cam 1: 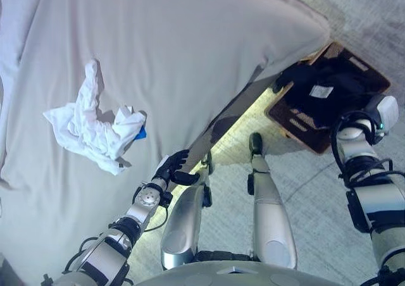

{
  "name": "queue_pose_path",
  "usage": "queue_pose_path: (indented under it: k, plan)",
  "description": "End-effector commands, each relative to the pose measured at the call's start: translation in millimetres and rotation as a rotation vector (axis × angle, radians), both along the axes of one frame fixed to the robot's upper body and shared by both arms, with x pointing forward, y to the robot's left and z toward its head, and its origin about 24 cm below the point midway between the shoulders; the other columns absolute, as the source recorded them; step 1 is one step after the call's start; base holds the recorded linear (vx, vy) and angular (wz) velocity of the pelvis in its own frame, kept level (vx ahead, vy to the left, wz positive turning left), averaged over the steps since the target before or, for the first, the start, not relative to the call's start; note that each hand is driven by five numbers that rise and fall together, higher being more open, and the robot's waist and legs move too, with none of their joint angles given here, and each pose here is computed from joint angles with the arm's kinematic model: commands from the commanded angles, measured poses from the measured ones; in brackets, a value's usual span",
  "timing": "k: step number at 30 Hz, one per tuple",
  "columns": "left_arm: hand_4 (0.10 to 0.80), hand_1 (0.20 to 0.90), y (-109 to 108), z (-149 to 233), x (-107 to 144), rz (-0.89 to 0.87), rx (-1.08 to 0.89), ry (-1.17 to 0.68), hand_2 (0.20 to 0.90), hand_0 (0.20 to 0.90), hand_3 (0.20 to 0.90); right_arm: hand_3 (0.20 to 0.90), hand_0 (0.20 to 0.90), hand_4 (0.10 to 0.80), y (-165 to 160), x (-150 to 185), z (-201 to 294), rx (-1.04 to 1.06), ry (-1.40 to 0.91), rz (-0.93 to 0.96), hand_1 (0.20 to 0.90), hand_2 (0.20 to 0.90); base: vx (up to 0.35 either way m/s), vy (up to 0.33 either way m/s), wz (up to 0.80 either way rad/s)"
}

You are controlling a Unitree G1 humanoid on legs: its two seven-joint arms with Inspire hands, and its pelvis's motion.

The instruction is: Pick up the clothes from the bed and place them into the basket

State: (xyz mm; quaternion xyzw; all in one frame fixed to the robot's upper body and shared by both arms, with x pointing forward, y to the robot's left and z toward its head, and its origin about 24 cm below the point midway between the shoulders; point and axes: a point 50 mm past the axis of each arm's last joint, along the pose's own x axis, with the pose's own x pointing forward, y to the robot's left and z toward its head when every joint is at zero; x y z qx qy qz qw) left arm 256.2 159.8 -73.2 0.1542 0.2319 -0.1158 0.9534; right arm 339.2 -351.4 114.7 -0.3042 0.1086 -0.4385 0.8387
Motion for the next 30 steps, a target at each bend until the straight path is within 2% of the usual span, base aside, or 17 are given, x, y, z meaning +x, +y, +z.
queue_pose_path:
  k: [1,6,12,14,15,18,20,22,23,24,26,30]
  plan:
    - [0.800,0.900,17,1,-6,0.058,0.004,-0.013,0.900,0.900,0.900,0.900,0.900,0.800,-19,2,53,-0.148,-0.078,-0.033,0.900,0.900,-0.006,-0.015,0.10]
    - [0.800,0.900,26,1,-6,0.065,0.022,0.000,0.900,0.900,0.900,0.900,0.900,0.800,-19,1,47,-0.124,-0.021,0.006,0.900,0.900,0.005,-0.022,0.14]
    - [0.800,0.900,53,3,-7,0.140,0.051,0.025,0.900,0.900,0.900,0.900,0.900,0.800,-14,-10,31,-0.019,-0.042,0.097,0.900,0.900,0.041,-0.013,0.06]
    - [0.800,0.900,65,3,-9,0.173,0.074,0.049,0.900,0.900,0.900,0.900,0.900,0.800,-12,-21,18,0.121,-0.110,0.149,0.900,0.900,0.072,0.027,0.12]
    - [0.800,0.900,65,2,-9,0.171,0.076,0.050,0.900,0.900,0.900,0.900,0.900,0.800,-12,-22,17,0.122,-0.108,0.147,0.900,0.900,0.066,0.041,0.11]
    - [0.800,0.900,77,0,-12,0.197,0.118,0.086,0.900,0.900,0.900,0.900,0.900,0.800,-7,-33,-4,0.363,-0.164,0.222,0.900,0.900,0.081,0.040,0.03]
    - [0.800,0.900,84,-6,-21,0.218,0.136,0.118,0.900,0.900,0.900,0.900,0.900,0.800,-10,-41,-6,0.573,-0.396,0.259,0.900,0.900,0.198,0.064,-0.01]
    - [0.800,0.900,84,-12,-30,0.246,0.125,0.134,0.900,0.900,0.900,0.900,0.900,0.800,6,-38,12,0.818,-0.748,0.385,0.900,0.900,0.170,0.107,-0.03]
    - [0.800,0.900,84,-14,-32,0.254,0.120,0.138,0.900,0.900,0.900,0.900,0.900,0.800,17,-37,16,0.868,-0.835,0.437,0.900,0.900,0.127,0.180,-0.09]
    - [0.800,0.900,82,-18,-35,0.269,0.107,0.146,0.900,0.900,0.900,0.900,0.900,0.800,41,-37,22,0.933,-0.988,0.552,0.900,0.900,0.110,0.213,-0.16]
    - [0.800,0.900,74,-22,-37,0.279,0.085,0.161,0.900,0.900,0.900,0.900,0.900,0.800,72,-37,28,0.891,-1.029,0.688,0.900,0.900,0.124,0.233,-0.17]
    - [0.800,0.900,65,-32,-48,0.271,0.070,0.206,0.900,0.900,0.900,0.900,0.900,0.800,106,-27,44,0.697,-0.911,0.911,0.900,0.900,0.116,0.194,0.14]
